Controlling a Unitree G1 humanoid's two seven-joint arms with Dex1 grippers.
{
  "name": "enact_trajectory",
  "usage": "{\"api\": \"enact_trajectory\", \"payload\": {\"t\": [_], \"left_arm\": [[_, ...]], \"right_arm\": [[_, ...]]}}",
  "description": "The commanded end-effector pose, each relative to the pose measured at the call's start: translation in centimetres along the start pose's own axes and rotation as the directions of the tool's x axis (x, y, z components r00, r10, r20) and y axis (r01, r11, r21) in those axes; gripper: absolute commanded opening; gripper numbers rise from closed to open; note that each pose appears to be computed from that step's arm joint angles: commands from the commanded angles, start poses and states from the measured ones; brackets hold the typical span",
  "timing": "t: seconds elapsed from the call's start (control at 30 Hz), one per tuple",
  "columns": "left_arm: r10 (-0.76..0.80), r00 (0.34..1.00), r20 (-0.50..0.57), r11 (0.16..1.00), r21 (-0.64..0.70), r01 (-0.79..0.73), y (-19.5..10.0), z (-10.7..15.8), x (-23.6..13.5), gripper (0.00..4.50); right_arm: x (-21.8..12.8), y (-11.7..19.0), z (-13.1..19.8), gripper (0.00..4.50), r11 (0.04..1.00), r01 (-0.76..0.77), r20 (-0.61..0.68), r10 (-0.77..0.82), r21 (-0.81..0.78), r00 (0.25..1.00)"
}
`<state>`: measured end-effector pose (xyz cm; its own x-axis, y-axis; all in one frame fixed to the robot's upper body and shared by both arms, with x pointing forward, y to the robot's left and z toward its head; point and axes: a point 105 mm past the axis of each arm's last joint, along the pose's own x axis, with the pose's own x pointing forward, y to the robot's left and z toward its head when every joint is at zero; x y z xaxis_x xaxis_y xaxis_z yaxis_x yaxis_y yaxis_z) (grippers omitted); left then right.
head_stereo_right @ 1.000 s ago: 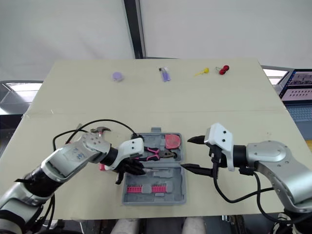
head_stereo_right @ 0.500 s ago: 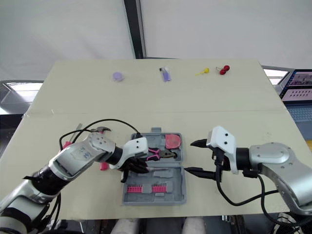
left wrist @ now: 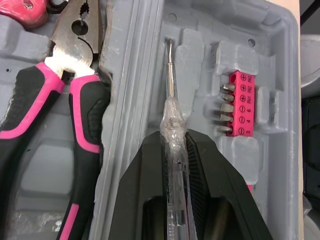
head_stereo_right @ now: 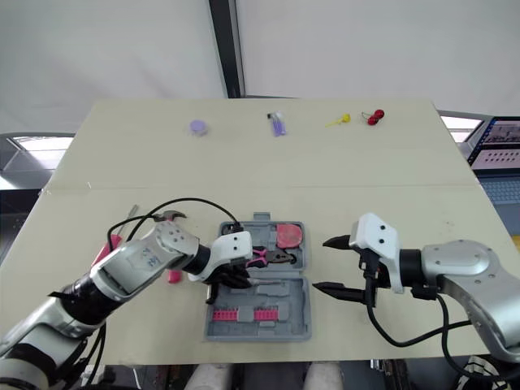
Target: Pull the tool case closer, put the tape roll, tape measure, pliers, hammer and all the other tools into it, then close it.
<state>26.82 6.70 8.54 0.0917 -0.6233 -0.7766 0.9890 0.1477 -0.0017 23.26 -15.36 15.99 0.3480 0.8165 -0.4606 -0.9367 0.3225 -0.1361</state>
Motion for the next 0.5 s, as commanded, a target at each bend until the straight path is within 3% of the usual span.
{"api": "enact_trajectory", "payload": {"t": [0.03,0.5], "left_arm": [[-0.001,1.000,0.003,1.000,0.027,0.001,-0.03,0.42,-0.14,0.08],[-0.008,1.000,0.002,0.999,0.039,0.008,-0.11,0.89,0.32,0.08]], "right_arm": [[-0.47,0.20,0.89,4.50,0.999,0.003,0.017,-0.002,-0.046,1.000],[-0.50,0.20,1.06,4.50,0.999,0.015,0.024,-0.014,-0.043,1.000]]}}
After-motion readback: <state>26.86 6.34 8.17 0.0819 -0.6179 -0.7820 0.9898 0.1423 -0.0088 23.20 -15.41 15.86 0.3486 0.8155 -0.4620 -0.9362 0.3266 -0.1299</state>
